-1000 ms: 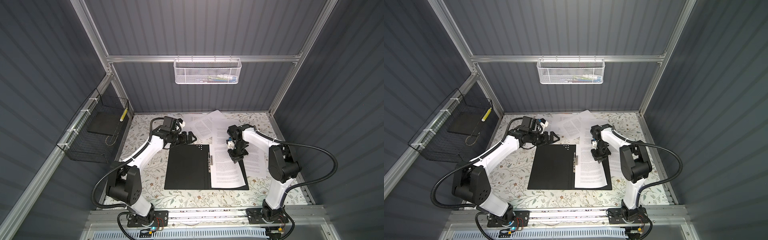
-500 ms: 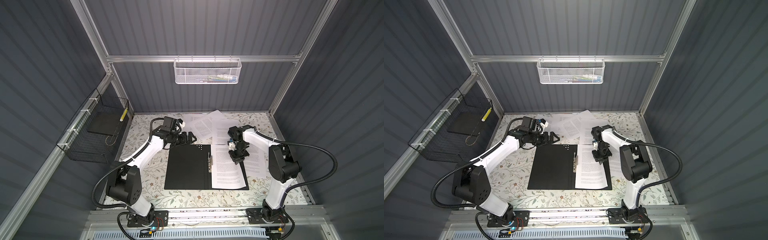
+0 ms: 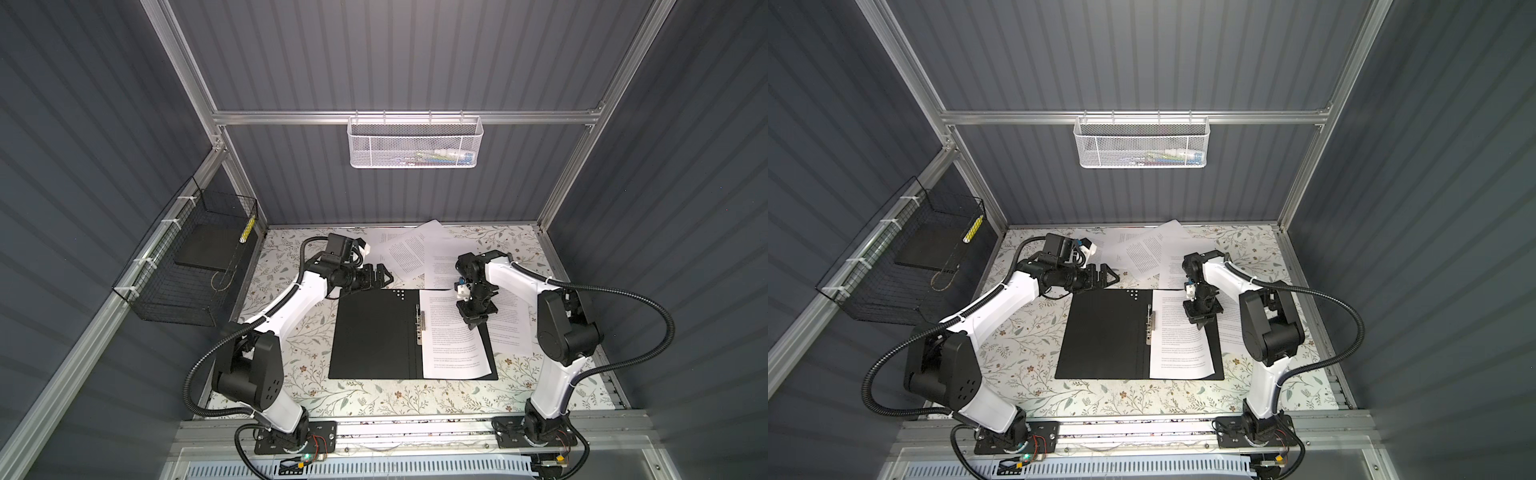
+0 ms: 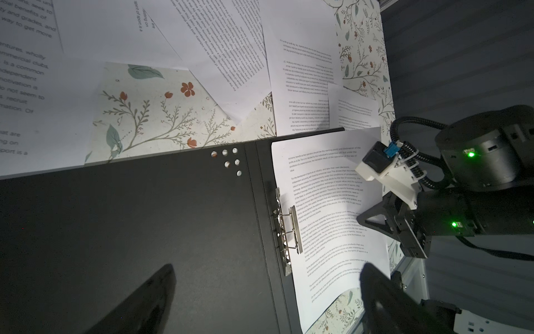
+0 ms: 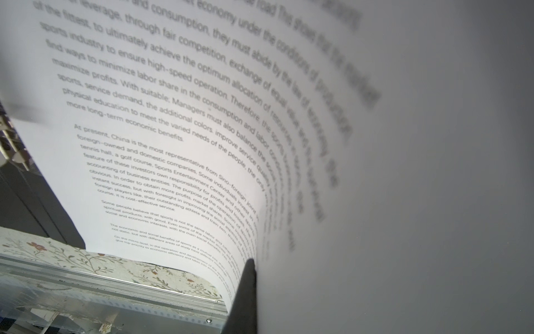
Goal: Put the files into the folder
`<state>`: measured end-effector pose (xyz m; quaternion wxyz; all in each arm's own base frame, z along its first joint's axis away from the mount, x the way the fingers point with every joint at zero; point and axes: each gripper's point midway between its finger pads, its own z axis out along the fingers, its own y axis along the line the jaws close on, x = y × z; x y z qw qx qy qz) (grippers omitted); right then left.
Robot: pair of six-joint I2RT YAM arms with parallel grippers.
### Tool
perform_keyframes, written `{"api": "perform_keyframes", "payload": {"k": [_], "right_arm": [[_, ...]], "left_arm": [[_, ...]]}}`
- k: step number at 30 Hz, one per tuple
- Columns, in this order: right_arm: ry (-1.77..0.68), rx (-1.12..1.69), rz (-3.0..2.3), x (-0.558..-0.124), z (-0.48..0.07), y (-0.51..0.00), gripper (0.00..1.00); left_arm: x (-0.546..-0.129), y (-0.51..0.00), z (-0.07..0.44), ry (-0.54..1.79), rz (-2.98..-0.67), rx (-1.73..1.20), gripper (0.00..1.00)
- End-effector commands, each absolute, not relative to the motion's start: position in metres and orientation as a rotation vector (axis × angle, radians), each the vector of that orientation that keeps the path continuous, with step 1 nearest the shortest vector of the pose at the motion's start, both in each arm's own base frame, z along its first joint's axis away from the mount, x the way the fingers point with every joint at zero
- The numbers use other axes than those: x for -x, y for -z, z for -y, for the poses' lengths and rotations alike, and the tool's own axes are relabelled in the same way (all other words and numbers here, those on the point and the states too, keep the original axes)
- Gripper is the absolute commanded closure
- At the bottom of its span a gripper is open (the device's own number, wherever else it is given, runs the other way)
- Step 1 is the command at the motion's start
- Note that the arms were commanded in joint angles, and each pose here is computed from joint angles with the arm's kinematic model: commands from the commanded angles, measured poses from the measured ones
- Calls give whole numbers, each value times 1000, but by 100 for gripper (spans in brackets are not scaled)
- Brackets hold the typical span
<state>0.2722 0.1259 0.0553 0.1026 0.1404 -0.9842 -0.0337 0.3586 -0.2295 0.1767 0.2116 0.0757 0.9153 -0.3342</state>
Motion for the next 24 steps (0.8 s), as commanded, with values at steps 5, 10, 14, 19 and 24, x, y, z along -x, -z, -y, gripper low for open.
{"api": "perform_keyframes", "payload": {"k": [5,10,14,19,24], "right_arm": [[110,-397,2892,-270,-129,-58,100],[110,-388,2895,-272,-130,-58,100],[113,-384,2898,-273,-130,-58,98],[125,-376,2897,-274,-132,-57,92],[126,-370,2895,-274,-132,-57,88]], "left_arm": [[-356,-172,230,957,-2561,-199,0],[-356,-172,230,958,-2562,-199,0],[-356,-171,230,963,-2565,-197,0],[-356,-172,231,969,-2561,-201,0],[-356,-173,231,968,-2559,-201,0]]}}
